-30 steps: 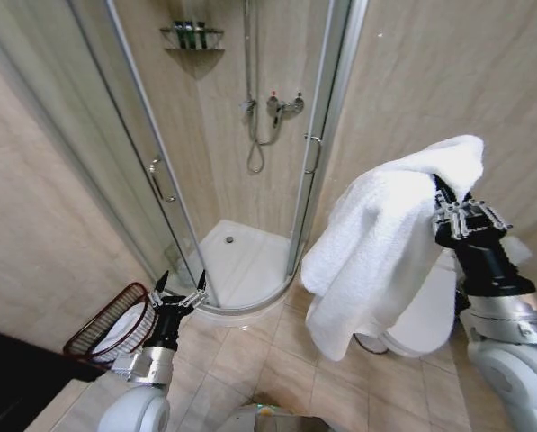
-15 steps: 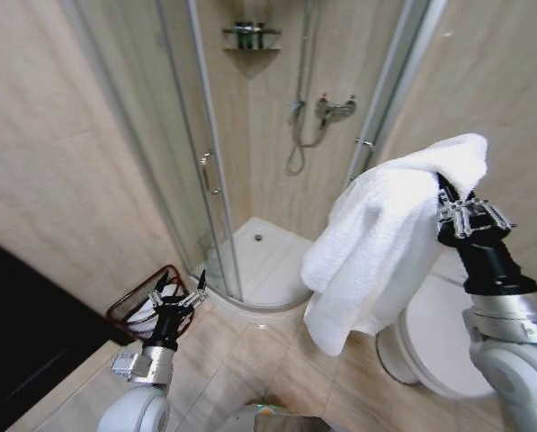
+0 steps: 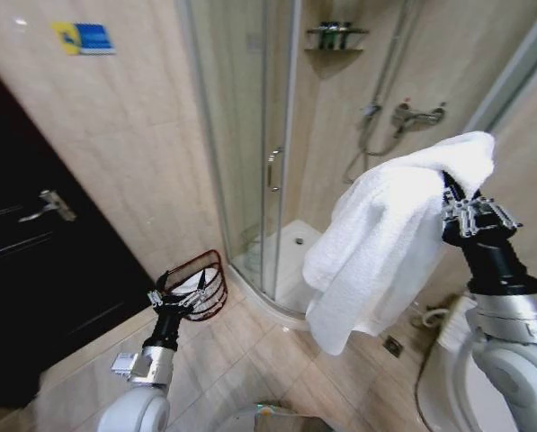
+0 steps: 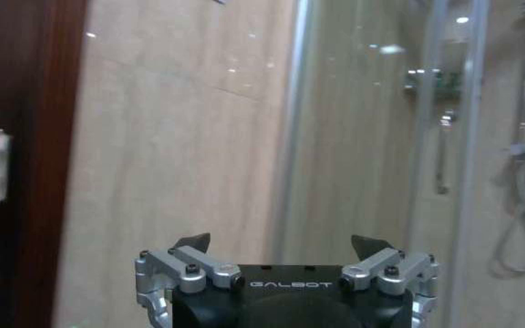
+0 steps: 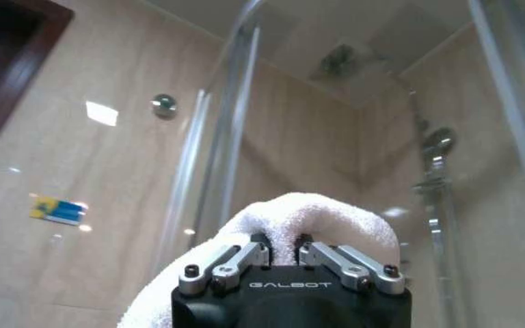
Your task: Discard the used towel into the hamper.
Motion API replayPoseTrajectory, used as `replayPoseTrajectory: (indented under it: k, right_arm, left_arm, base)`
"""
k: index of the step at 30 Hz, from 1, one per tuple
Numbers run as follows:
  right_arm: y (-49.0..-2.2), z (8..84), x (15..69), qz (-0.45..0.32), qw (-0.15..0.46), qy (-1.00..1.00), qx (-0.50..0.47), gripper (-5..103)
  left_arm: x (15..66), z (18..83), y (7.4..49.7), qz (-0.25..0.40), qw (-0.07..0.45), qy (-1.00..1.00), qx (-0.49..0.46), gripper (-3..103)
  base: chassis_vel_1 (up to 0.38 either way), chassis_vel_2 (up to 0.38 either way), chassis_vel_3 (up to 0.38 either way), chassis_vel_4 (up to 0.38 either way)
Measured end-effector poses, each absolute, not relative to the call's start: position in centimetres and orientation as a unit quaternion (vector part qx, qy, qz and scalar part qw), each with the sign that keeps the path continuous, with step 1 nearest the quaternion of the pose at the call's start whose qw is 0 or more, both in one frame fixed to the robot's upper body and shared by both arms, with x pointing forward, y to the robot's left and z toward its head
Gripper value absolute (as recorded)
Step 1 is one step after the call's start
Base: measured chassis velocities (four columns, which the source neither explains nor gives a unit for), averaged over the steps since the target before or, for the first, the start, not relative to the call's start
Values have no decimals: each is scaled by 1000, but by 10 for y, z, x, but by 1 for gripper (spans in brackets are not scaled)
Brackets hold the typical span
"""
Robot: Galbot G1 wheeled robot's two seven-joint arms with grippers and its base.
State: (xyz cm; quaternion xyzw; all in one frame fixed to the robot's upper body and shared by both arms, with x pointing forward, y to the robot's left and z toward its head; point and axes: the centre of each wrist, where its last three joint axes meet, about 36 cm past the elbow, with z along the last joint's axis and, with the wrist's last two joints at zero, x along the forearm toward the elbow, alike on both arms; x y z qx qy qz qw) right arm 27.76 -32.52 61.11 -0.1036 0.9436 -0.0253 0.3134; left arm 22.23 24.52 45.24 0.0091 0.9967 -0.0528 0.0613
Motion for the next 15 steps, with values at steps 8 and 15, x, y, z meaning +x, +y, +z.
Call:
replayPoseTrajectory:
  k: [8, 15]
  right_arm:
    - [-324, 612, 279, -24, 315, 943, -104, 13]
    - [-322, 611, 280, -16, 313, 944, -99, 13]
  left_arm:
    - [222, 452, 245, -53, 61, 997, 9, 100]
    - [222, 452, 245, -53, 61, 997, 9, 100]
  base:
    - [134, 130, 129, 117]
    - [118, 121, 111, 120]
